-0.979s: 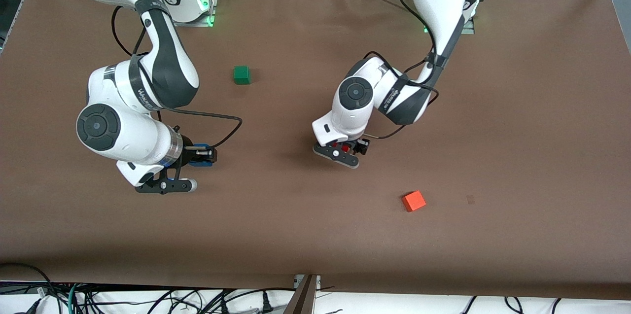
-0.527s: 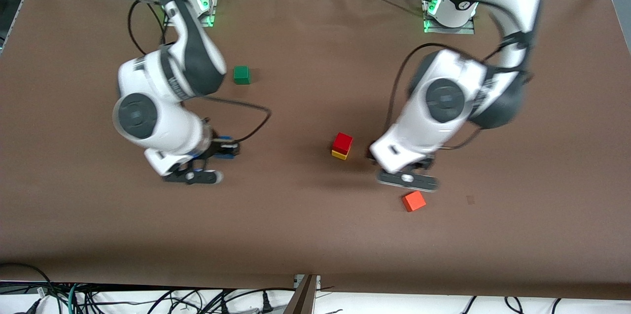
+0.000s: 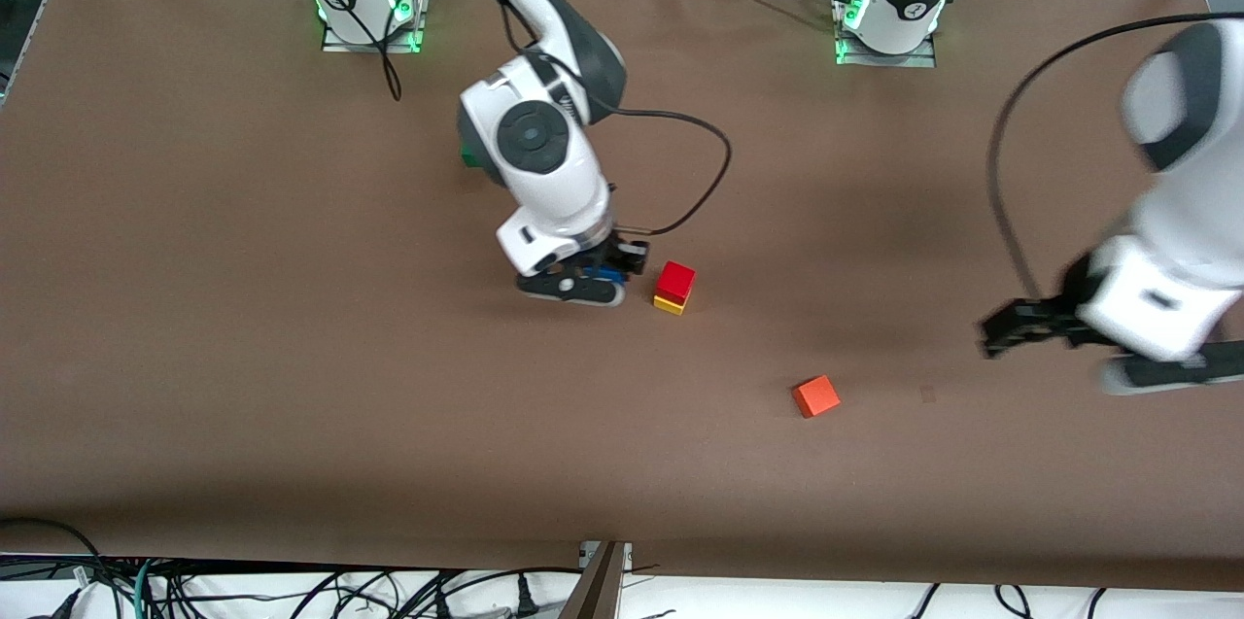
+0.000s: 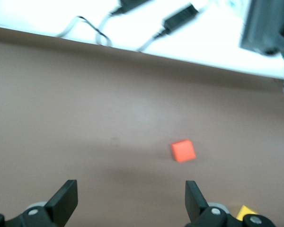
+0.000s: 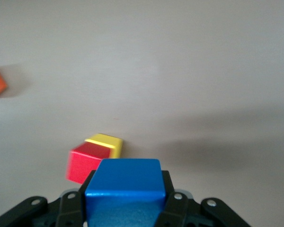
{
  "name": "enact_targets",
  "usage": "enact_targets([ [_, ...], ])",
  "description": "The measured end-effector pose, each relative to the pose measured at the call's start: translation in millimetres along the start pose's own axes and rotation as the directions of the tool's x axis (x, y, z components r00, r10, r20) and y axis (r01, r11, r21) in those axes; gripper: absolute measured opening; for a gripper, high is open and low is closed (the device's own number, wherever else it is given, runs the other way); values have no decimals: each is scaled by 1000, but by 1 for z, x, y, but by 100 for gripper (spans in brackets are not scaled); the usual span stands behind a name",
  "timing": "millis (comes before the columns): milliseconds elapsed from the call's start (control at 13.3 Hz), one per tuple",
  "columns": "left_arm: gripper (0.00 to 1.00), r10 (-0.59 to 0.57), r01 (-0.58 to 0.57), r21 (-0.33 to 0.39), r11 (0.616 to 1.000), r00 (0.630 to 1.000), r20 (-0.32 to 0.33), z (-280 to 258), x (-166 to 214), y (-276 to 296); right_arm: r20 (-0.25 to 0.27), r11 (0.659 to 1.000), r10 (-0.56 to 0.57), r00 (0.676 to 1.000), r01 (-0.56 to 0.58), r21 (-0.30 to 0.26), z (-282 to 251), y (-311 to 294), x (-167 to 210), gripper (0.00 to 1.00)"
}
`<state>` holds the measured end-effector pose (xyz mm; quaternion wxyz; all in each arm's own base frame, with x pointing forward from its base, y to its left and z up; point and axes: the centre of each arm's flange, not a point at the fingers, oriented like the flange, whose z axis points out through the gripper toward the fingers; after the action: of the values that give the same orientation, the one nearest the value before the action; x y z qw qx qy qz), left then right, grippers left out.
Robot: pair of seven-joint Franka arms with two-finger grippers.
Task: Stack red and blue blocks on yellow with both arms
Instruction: 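Withdraw the left gripper while the right gripper carries the blue cube over, then lower the blue cube onto the red cube and open the right gripper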
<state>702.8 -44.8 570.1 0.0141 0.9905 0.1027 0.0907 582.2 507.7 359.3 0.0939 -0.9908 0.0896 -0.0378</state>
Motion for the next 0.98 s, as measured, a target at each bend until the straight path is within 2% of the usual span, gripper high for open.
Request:
enact_targets([
  [151,100,-38,37,19,999,999,34,-11,-2,-29,-42,998,-9,999,11,55,17,-32,-20,55],
  [377,100,-66,61,48,997,991,114,-5,-8,-48,-76,995,-28,997,35,93,41,-51,-32,55],
  [603,100,-91,83,59,995,987,136,-5,-8,-65,-93,996,-49,994,56,75,57,-52,-34,55],
  [829,100,-83,71,70,995,978,192,-14,-21,-61,-104,995,-65,992,72,64,57,-53,-36,55],
  [979,100,-81,68,73,995,976,204,-17,-24,-60,-113,995,-82,990,89,52,58,-55,-40,55],
])
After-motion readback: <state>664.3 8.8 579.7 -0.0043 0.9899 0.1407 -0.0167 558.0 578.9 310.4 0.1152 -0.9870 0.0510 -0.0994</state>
